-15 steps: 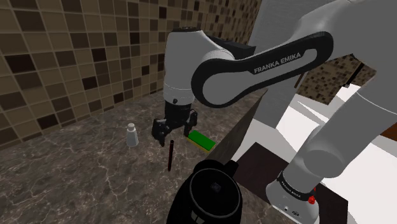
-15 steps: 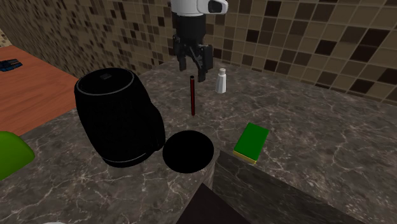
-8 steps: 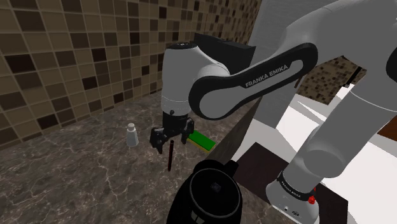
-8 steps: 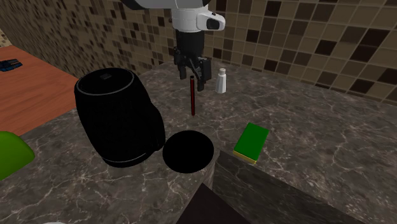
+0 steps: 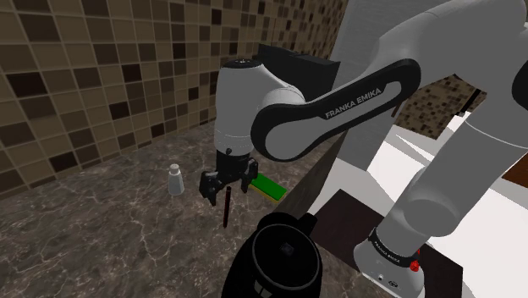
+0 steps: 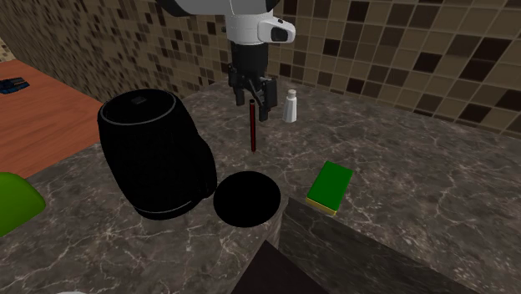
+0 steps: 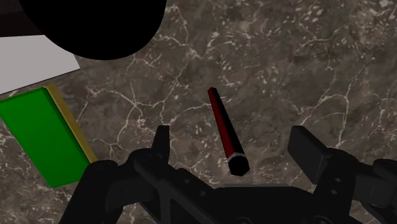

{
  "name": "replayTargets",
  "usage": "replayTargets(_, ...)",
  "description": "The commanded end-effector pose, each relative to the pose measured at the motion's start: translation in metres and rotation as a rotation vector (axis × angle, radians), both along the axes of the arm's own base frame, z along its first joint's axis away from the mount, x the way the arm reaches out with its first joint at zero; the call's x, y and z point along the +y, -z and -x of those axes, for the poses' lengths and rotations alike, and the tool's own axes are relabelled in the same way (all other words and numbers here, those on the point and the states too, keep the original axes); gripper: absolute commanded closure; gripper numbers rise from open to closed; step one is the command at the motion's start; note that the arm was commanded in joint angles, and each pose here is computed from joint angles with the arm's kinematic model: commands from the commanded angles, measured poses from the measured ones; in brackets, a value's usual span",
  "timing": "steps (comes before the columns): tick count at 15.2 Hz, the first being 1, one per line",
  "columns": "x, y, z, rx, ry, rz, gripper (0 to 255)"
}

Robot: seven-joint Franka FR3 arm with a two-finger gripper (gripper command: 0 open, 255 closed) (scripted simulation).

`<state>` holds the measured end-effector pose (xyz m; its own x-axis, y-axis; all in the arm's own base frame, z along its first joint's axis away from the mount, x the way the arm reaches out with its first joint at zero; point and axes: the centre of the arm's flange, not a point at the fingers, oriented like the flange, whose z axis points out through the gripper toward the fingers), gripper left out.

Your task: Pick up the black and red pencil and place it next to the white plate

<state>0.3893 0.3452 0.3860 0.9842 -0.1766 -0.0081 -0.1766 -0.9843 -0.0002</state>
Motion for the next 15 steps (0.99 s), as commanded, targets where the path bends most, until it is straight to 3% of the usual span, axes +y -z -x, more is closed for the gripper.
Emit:
replayTargets(1,0.0,0.0,0.0,0.0,0.0,0.0,255)
replayTargets(10,0.0,0.0,0.0,0.0,0.0,0.0,255)
replayTargets(15,0.0,-0.026,0.0,0.0,0.0,0.0,255)
